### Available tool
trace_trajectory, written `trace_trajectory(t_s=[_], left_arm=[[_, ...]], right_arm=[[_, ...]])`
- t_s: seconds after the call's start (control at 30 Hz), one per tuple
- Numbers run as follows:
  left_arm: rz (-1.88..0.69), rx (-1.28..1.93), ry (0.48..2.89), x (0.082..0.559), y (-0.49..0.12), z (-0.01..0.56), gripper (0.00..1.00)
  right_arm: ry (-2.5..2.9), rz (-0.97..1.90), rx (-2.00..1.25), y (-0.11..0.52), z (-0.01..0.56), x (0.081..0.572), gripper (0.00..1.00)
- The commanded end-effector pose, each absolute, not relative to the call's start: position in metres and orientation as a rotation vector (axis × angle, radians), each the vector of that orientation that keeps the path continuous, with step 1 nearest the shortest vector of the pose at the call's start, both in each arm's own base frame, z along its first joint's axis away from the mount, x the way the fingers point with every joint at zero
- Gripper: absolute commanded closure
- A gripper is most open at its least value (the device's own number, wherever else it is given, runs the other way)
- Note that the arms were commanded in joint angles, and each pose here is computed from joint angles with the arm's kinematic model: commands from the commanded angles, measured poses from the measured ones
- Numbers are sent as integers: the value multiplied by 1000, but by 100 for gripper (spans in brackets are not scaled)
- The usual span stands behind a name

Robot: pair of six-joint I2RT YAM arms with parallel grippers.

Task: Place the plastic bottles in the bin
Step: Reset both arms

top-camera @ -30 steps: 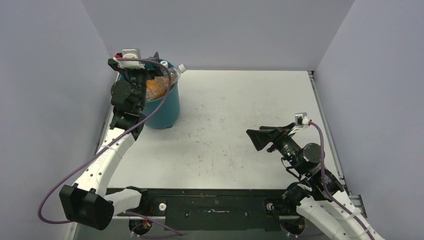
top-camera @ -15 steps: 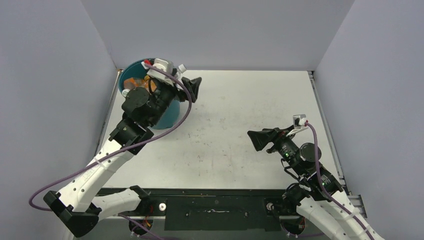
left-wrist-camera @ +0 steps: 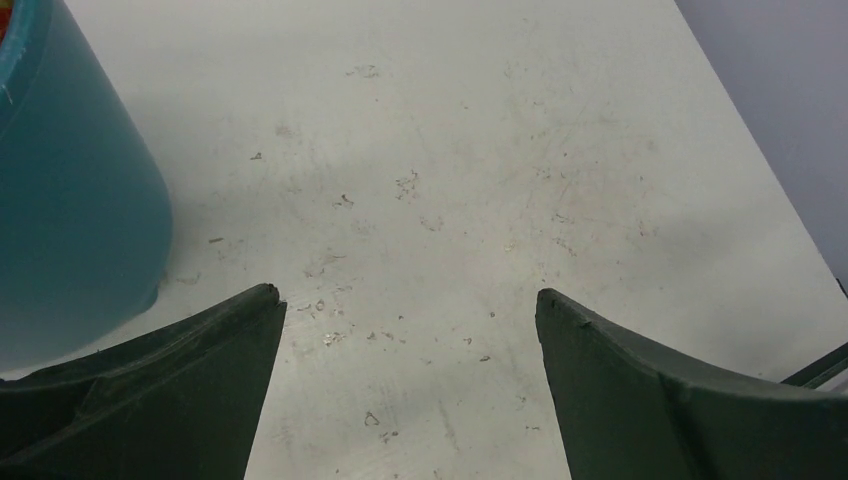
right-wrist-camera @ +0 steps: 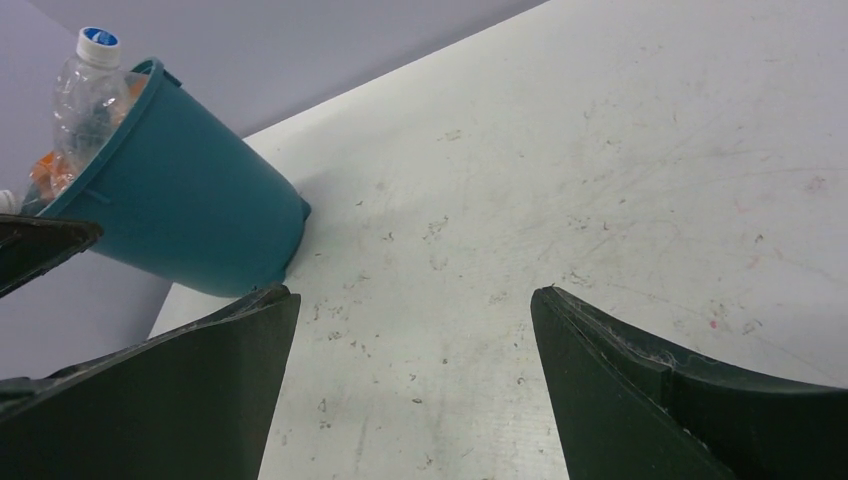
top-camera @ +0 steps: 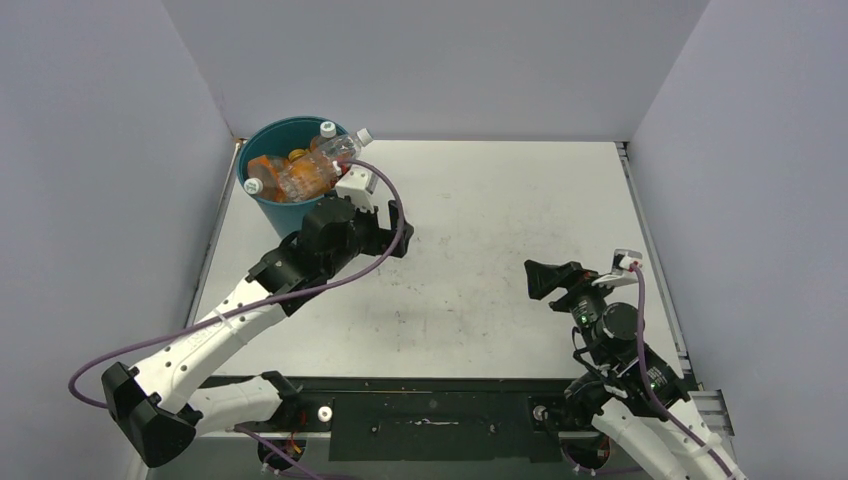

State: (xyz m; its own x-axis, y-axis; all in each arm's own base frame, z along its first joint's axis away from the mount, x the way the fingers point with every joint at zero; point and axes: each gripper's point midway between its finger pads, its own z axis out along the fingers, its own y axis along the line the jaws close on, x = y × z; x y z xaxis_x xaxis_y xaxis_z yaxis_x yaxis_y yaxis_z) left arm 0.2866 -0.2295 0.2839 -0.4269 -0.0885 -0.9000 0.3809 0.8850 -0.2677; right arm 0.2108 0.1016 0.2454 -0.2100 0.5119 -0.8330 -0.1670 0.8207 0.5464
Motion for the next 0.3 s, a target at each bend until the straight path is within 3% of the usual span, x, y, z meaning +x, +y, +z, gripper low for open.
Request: trace_trajectory(t_s=[0.0, 0.27], left_arm=[[-528, 74, 1924, 285, -223, 290, 4], [-540, 153, 1968, 279, -238, 276, 4]], right_arm=[[1661, 589, 354, 93, 241, 220, 10], [1702, 585, 346, 104, 234, 230, 10]])
